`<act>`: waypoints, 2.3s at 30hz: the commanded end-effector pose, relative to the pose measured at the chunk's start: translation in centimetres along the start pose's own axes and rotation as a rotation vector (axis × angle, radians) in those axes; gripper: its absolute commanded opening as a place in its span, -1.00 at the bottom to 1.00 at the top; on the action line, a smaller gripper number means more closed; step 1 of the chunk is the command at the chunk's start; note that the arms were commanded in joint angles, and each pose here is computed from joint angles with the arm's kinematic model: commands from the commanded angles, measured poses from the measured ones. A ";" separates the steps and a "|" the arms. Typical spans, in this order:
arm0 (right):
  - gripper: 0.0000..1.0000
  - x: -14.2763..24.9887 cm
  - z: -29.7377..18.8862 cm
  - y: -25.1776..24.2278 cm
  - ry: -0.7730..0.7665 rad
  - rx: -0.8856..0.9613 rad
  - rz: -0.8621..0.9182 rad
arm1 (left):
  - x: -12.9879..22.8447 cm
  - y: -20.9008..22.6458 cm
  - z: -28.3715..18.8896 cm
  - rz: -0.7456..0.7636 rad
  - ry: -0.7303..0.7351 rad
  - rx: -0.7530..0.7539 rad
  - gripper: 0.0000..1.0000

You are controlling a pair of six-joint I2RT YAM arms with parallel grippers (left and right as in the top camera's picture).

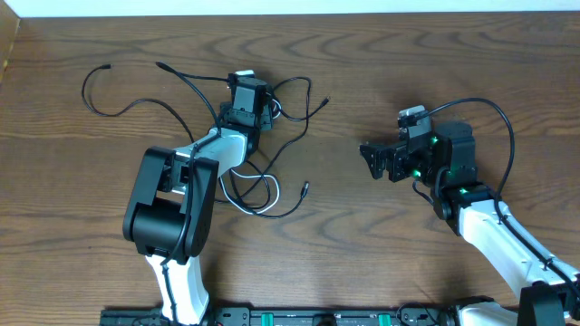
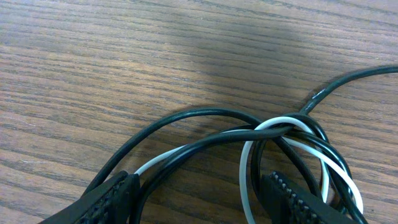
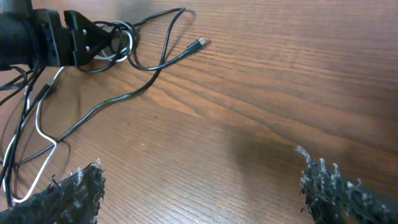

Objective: Untangle cables

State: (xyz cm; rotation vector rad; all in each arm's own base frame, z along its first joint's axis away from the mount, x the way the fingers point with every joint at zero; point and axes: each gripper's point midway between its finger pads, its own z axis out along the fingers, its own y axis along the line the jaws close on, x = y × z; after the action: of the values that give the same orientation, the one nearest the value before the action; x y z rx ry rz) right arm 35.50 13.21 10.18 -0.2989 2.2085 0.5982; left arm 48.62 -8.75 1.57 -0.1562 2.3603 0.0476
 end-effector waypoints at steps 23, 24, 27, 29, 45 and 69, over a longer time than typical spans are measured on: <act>0.99 0.5 0.2 0.3 0.015 -0.007 -0.015 | 3.2 -0.8 1.5 0.030 0.104 0.056 -0.80; 0.99 0.5 0.2 0.3 0.015 -0.007 -0.015 | 3.4 -1.4 1.4 0.029 0.114 0.090 -0.85; 0.98 0.5 0.2 0.3 0.014 -0.007 -0.015 | 3.4 -2.5 1.0 0.068 0.123 0.157 -0.85; 0.98 0.5 0.2 0.3 0.014 -0.007 -0.015 | 3.0 -3.1 0.5 0.096 0.117 0.195 -0.85; 0.99 0.5 0.2 0.3 0.014 -0.008 -0.016 | -6.2 -8.5 -12.5 0.287 -0.127 0.585 -0.85; 0.99 -2.1 0.6 3.5 -0.091 -0.093 -0.052 | -3.5 -15.6 -27.3 0.488 -0.147 1.252 -0.85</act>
State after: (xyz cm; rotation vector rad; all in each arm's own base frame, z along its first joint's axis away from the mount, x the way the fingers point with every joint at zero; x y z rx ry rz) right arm 35.47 17.02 13.27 -0.4073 2.0569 0.7379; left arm 36.51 -24.52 21.53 0.8700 1.9322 -0.9876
